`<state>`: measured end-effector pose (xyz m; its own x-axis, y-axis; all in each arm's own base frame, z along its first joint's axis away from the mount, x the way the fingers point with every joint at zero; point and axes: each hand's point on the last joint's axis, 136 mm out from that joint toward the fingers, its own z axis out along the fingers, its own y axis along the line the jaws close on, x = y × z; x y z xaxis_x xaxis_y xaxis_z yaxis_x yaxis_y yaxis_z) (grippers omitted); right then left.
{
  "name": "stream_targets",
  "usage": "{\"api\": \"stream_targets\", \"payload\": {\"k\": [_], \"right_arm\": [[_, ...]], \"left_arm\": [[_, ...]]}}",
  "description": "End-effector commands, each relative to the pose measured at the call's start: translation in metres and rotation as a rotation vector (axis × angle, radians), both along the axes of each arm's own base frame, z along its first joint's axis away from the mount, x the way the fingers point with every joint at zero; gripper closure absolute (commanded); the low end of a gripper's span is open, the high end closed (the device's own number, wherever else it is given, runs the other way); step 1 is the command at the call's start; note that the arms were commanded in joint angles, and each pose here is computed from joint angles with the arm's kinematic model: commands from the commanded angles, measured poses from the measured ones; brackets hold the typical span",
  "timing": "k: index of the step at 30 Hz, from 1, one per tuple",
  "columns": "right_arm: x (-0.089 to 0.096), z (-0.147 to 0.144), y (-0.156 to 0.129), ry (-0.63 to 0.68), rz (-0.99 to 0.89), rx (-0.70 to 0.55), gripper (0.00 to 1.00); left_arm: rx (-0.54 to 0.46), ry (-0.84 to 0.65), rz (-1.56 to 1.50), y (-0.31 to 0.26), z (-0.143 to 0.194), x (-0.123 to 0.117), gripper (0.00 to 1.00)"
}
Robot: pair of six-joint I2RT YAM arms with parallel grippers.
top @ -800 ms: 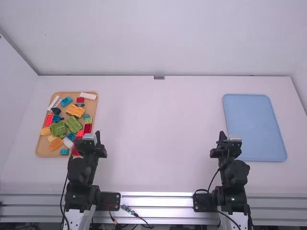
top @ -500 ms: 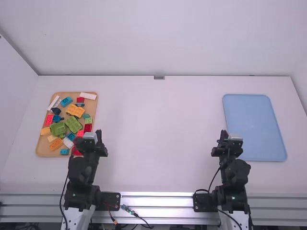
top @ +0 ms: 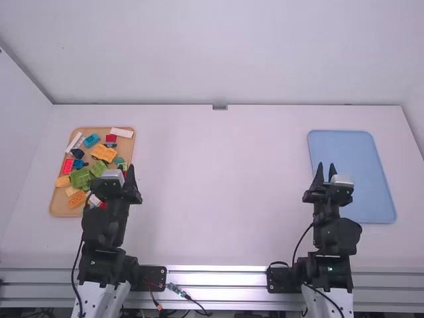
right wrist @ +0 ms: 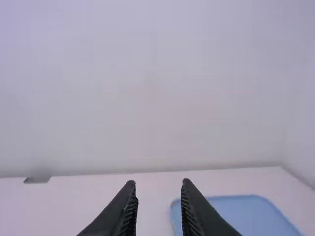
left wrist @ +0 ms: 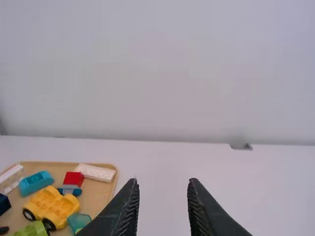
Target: Assemble lego blocks to make yellow taxi
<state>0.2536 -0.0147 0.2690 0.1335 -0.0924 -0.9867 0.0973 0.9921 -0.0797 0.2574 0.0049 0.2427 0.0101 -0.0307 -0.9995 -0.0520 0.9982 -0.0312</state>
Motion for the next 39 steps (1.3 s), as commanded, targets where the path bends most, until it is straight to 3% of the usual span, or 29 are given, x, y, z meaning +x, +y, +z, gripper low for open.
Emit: {"api": "stream_targets", "payload": {"k": [1, 3, 8, 14, 27, 32, 39], "right_arm": [[-0.001, 0.031, 0.006, -0.056, 0.029, -0.021, 0.71], [0.001, 0.041, 0.006, -0.070, 0.030, -0.021, 0.68], [0.008, 0.061, 0.007, -0.070, 0.033, -0.021, 0.60], [0.021, 0.086, 0.007, -0.072, 0.038, 0.007, 0.49], [0.064, 0.061, 0.007, 0.178, 0.038, 0.038, 0.26], [0.077, 0.042, 0.007, 0.278, 0.038, 0.043, 0.19], [0.098, 0.007, 0.007, 0.386, 0.030, 0.043, 0.07]], "left_arm": [[-0.006, -0.033, 0.020, 0.003, 0.024, 0.001, 0.68], [-0.006, -0.033, 0.016, 0.002, 0.032, 0.004, 0.65], [-0.004, 0.068, 0.010, 0.000, 0.009, 0.015, 0.57], [-0.035, 0.087, 0.014, 0.000, 0.004, 0.016, 0.46], [-0.113, 0.167, 0.051, 0.004, 0.003, 0.036, 0.25], [-0.170, 0.221, 0.061, 0.003, 0.002, 0.043, 0.19], [-0.162, 0.250, 0.059, 0.002, 0.007, 0.058, 0.09]]}}
